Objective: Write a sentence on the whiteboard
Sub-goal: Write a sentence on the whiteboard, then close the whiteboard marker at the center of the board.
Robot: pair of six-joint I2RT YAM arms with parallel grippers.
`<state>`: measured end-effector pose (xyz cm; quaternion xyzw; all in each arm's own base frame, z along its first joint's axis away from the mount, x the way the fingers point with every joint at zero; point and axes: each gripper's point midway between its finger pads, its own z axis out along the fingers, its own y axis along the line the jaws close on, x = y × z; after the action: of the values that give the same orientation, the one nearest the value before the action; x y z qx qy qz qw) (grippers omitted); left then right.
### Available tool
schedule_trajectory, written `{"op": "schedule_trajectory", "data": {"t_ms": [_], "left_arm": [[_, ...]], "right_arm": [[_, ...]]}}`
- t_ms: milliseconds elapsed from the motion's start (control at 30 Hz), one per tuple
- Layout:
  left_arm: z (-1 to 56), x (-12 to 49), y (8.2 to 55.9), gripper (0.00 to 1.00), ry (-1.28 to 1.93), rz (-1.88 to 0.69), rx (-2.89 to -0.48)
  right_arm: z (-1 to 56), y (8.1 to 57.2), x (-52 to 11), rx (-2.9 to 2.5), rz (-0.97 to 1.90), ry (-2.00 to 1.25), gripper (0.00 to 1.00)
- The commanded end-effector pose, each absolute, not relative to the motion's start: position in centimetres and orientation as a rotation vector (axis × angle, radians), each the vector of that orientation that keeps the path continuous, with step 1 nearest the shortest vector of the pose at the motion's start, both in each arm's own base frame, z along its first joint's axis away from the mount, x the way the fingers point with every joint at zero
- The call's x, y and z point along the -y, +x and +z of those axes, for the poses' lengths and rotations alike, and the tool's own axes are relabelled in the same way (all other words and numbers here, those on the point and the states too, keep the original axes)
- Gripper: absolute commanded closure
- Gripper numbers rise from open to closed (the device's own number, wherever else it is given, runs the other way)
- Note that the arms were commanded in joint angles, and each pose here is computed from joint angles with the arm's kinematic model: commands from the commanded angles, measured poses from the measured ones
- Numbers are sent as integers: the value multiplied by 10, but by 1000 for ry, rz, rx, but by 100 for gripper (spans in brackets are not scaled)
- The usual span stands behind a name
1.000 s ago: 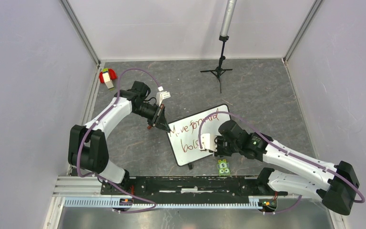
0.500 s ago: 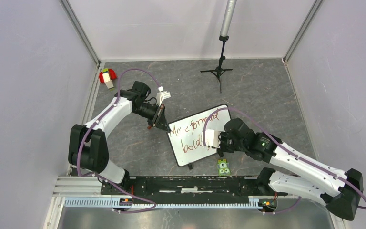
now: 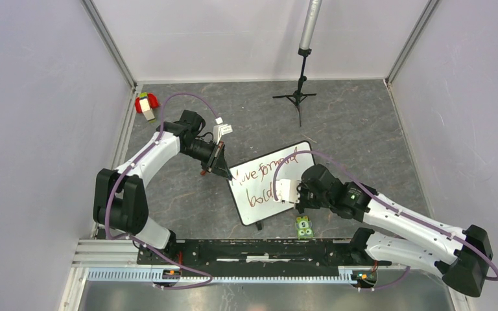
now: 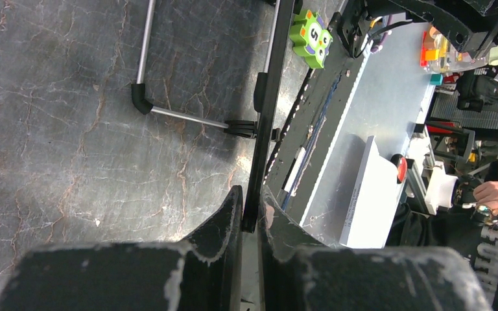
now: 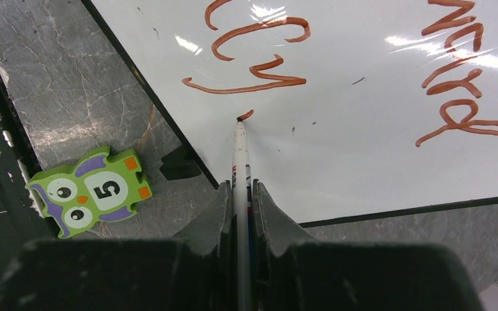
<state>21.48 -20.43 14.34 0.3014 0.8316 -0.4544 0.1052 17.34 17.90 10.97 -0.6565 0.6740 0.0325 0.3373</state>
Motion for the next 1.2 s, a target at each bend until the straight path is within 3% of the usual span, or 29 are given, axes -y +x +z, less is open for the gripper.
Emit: {"op": "schedule_trajectory", "data": {"t_ms": [0, 200, 400, 600, 833, 1167], "left_arm": [[140, 204, 229, 98, 975, -1253, -2394], [142, 204, 230, 93, 975, -1251, -2389], [161, 201, 241, 50, 979, -1160, -2339], [213, 167, 274, 31, 879, -973, -2205], [169, 102, 286, 31, 915, -580, -2347], [83, 80, 295, 36, 928, -450, -2512]], "right_arm": [[106, 184, -174, -1756, 5, -1693, 100], [154, 182, -194, -1680, 124, -1632, 100], [204, 171, -220, -1562, 299, -1593, 100], [241, 184, -224, -1521, 323, -1461, 100], [267, 203, -211, -1538, 344, -1264, 100], [282, 225, -213, -1597, 457, -1136, 100]]}}
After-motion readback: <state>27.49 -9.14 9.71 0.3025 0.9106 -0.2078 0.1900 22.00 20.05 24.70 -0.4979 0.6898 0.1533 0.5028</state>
